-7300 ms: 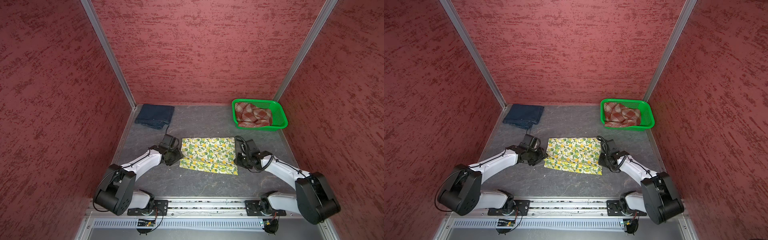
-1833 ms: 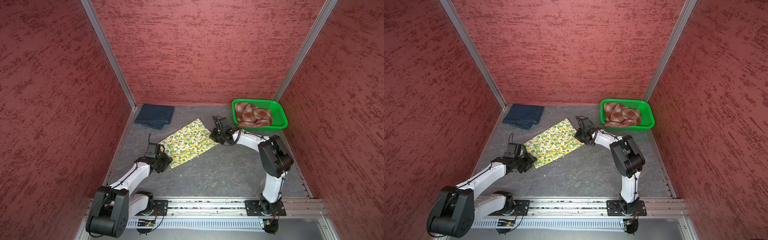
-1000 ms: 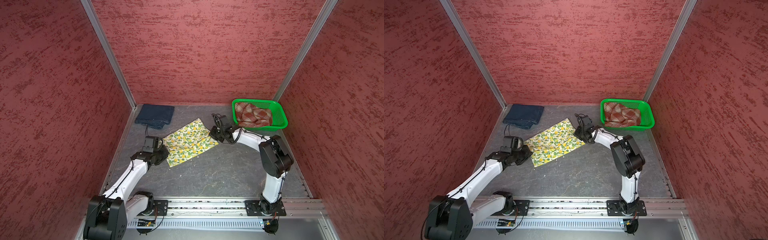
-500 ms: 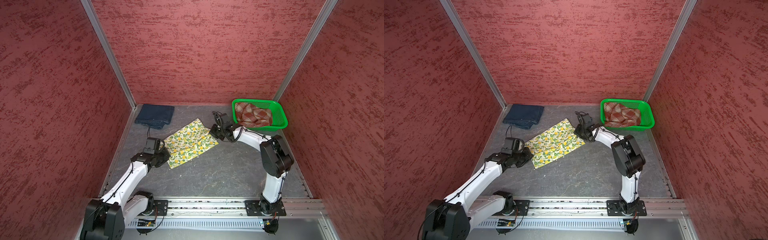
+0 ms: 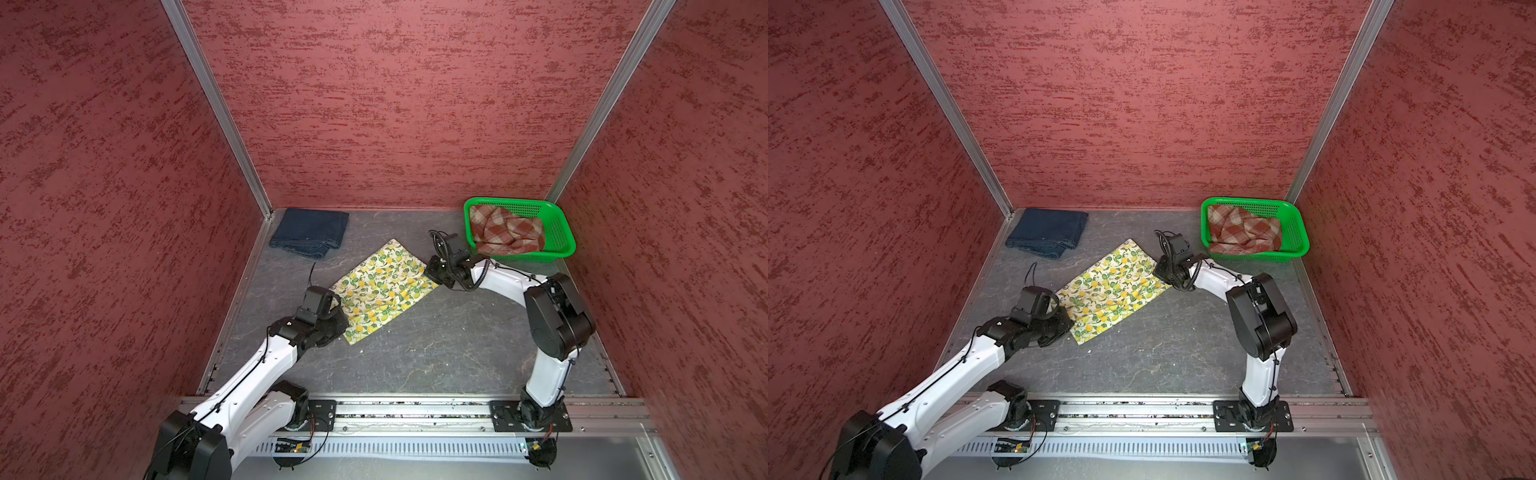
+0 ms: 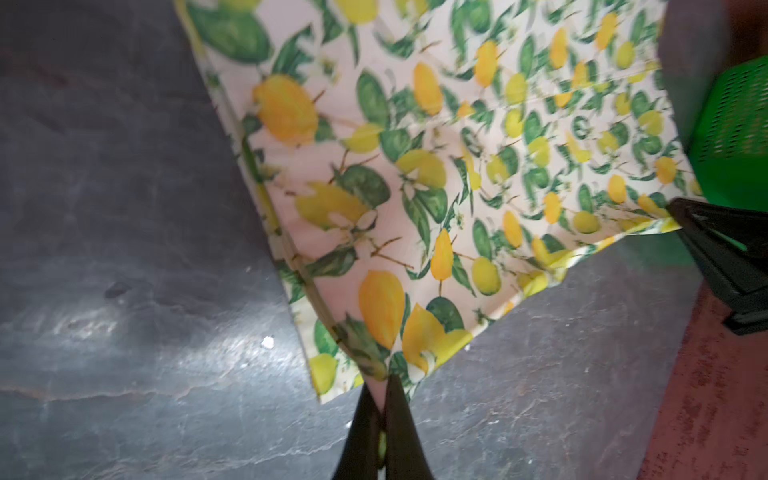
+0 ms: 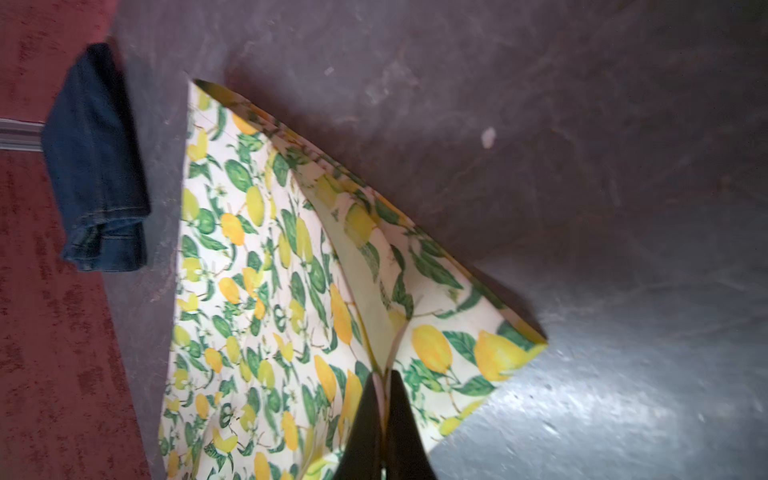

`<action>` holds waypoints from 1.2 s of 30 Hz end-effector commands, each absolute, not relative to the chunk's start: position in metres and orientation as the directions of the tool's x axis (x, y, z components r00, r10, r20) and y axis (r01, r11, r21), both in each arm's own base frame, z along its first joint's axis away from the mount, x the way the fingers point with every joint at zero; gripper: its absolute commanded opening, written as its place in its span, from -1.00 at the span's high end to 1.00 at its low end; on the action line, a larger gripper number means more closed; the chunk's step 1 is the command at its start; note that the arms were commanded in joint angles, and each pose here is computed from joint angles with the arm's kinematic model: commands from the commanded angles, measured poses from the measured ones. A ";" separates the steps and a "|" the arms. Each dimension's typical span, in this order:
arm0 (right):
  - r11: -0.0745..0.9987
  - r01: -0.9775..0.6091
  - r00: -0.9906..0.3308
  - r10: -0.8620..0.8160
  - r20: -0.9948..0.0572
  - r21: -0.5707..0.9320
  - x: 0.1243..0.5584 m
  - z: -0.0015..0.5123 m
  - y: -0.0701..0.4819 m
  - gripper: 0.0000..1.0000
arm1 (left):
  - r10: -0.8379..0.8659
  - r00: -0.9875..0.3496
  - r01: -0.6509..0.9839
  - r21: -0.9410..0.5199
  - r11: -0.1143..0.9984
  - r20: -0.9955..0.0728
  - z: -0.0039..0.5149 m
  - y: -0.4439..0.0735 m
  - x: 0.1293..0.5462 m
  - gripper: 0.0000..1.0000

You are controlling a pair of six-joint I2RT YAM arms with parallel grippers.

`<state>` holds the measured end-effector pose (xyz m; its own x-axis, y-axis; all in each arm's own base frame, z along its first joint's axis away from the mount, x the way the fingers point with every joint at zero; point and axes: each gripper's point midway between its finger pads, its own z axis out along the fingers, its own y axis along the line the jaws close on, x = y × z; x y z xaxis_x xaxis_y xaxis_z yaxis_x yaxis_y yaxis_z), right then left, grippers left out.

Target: Fold and stack the skirts

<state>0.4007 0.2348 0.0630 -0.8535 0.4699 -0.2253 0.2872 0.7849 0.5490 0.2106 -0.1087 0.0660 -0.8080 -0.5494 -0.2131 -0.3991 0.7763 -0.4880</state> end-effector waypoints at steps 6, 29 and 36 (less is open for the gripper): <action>0.803 0.313 -0.854 0.472 -0.220 0.508 0.394 0.031 0.223 1.00 | -0.583 -0.794 -0.458 -0.460 0.760 -0.173 0.028 -0.114 0.189 1.00; 0.800 0.222 -0.832 0.453 -0.320 0.557 0.418 0.101 0.231 1.00 | -0.508 -0.804 -0.335 -0.472 0.816 -0.309 0.099 -0.125 0.212 1.00; 0.804 0.257 -0.835 0.464 -0.295 0.536 0.405 0.079 0.219 1.00 | -0.500 -0.823 -0.343 -0.467 0.815 -0.269 0.076 -0.137 0.195 1.00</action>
<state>0.4062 0.2324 0.0824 -0.8506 0.4437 -0.2820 0.2330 0.7990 0.5543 0.1991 -0.1356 0.0832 -0.8289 -0.4855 -0.2778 -0.3244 0.8218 -0.4684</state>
